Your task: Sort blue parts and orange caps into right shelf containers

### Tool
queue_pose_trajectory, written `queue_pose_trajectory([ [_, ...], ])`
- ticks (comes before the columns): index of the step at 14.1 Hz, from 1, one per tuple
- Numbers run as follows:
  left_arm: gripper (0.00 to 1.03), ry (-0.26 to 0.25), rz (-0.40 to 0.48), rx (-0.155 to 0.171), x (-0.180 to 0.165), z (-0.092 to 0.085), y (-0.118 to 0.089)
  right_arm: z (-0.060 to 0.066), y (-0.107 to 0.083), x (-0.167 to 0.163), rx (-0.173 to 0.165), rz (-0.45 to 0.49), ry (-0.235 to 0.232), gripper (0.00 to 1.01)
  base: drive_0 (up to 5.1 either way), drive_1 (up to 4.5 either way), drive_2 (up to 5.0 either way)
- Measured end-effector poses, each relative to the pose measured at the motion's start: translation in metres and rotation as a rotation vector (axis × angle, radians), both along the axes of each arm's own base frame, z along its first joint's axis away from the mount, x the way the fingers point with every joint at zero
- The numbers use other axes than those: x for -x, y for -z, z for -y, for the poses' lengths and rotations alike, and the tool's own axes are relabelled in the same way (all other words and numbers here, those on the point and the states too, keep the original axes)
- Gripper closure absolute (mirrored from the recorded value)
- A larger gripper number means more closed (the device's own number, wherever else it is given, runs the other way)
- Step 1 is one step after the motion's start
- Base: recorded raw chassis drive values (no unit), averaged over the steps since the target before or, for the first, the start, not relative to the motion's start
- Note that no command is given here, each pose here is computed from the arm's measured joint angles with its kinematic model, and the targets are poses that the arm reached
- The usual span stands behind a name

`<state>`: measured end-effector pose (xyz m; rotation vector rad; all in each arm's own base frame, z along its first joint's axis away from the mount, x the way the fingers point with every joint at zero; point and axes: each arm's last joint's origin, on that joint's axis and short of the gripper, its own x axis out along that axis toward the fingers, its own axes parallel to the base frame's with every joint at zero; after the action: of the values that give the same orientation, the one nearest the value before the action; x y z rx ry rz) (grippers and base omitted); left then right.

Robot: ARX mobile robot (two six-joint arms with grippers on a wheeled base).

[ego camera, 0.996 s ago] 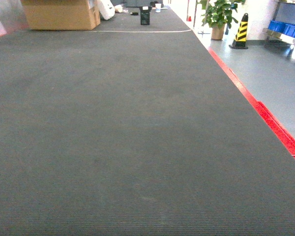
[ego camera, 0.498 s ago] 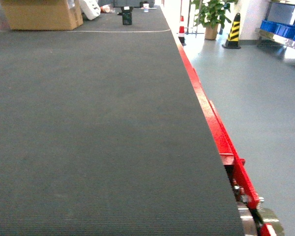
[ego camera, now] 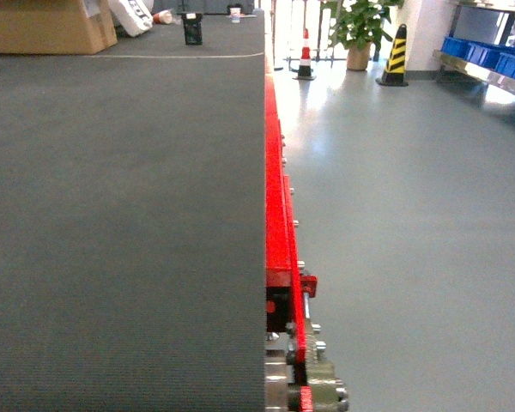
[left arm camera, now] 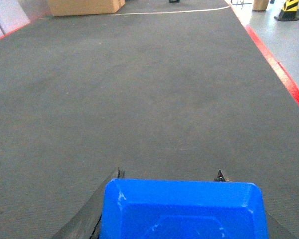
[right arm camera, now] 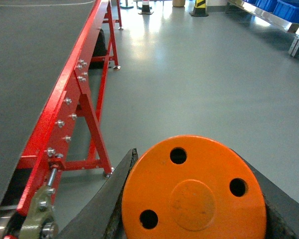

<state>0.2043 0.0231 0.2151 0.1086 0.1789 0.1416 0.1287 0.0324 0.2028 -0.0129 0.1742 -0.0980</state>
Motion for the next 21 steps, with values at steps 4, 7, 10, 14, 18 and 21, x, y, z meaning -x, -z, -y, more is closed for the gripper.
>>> queue_pose_trajectory([
  [4, 0.58, 0.0, -0.002, 0.0, 0.0, 0.0, 0.0002, 0.0, 0.0, 0.0, 0.0, 0.0, 0.0, 0.58, 5.1, -2.37, -2.4],
  [7, 0.58, 0.0, -0.005, 0.001, 0.0, 0.0, 0.0005, 0.0, 0.0, 0.0, 0.0, 0.0, -0.001, 0.58, 5.1, -2.35, -2.3],
  [10, 0.58, 0.001, -0.002, 0.0, -0.0001, 0.0, 0.0003, 0.0, 0.0001, 0.0, 0.0, -0.001, 0.0, 0.58, 5.0, -2.43, -2.4],
  [14, 0.58, 0.0, -0.006, 0.001, 0.0, 0.0, 0.0007, 0.0, 0.0, 0.0, 0.0, 0.0, 0.0, 0.58, 5.0, -2.43, -2.4],
  [18, 0.58, 0.001, -0.004, 0.001, -0.0001, 0.0, 0.0006, 0.0, 0.0, 0.0, 0.0, 0.0, 0.0, 0.58, 5.0, -2.43, -2.4],
  [21, 0.58, 0.001, -0.004, 0.001, 0.0, 0.0, 0.0005, 0.0, 0.0001, 0.0, 0.001, -0.001, 0.0, 0.58, 5.1, -2.35, -2.4],
])
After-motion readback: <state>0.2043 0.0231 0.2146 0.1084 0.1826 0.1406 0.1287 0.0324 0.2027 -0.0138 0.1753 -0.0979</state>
